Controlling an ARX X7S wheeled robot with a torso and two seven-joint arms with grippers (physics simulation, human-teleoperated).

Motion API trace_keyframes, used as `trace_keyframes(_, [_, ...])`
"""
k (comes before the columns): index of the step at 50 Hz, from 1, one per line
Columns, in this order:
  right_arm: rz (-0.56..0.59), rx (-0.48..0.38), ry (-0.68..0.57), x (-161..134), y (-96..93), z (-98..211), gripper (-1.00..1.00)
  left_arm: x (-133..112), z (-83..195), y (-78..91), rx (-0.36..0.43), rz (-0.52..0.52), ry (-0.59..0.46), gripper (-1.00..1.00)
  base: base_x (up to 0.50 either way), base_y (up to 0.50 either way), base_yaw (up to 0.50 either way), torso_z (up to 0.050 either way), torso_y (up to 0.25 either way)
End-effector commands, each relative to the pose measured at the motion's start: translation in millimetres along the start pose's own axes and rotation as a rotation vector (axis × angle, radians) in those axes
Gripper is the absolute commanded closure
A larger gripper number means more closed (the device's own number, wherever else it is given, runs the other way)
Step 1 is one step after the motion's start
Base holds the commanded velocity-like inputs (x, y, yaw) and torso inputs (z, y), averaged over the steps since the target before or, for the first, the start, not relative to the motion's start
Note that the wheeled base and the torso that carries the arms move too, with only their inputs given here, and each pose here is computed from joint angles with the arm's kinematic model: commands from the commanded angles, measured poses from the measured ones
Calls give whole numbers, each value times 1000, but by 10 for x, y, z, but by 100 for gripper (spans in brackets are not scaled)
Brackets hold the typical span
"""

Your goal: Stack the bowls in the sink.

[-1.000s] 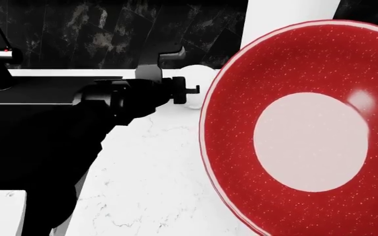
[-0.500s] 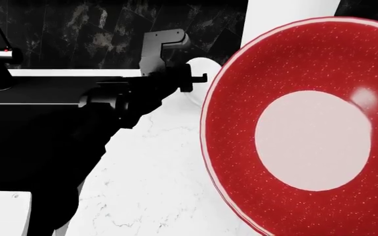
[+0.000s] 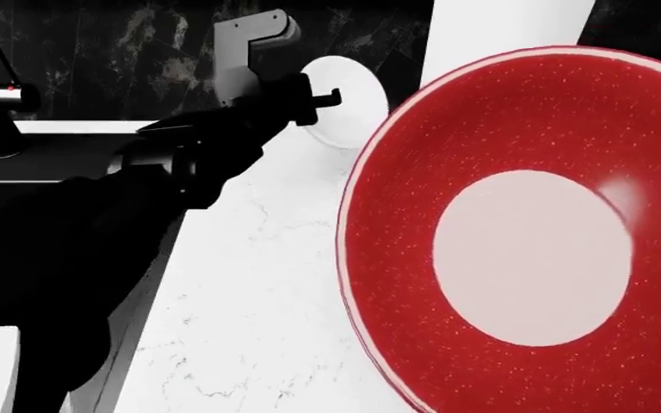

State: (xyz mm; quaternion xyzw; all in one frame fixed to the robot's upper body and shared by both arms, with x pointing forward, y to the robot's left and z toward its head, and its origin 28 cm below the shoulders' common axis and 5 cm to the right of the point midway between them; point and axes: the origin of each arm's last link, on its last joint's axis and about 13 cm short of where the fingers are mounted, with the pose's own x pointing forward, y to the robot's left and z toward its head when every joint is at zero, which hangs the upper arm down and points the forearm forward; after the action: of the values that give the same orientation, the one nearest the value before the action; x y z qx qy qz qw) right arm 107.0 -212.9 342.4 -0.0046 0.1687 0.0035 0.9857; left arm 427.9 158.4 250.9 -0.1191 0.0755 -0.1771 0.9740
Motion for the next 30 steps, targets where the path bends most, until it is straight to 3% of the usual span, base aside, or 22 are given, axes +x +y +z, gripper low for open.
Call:
trace_keyframes(1, [-86,58,-102,-72,-84,-96,100,-127,118,27,-23,-5,-80,100,0,0,0,0,0])
trace_keyframes(11, [-114,53,-157,-74,-110,-88,100,-207,117,23,-23,-15,-97,100,-9,0,0,0,0])
trace_keyframes(30, [-114,66,-246,20,-23,-107,100,-519,154,22,-11,-24,-249,100,-499,164,0,0,0])
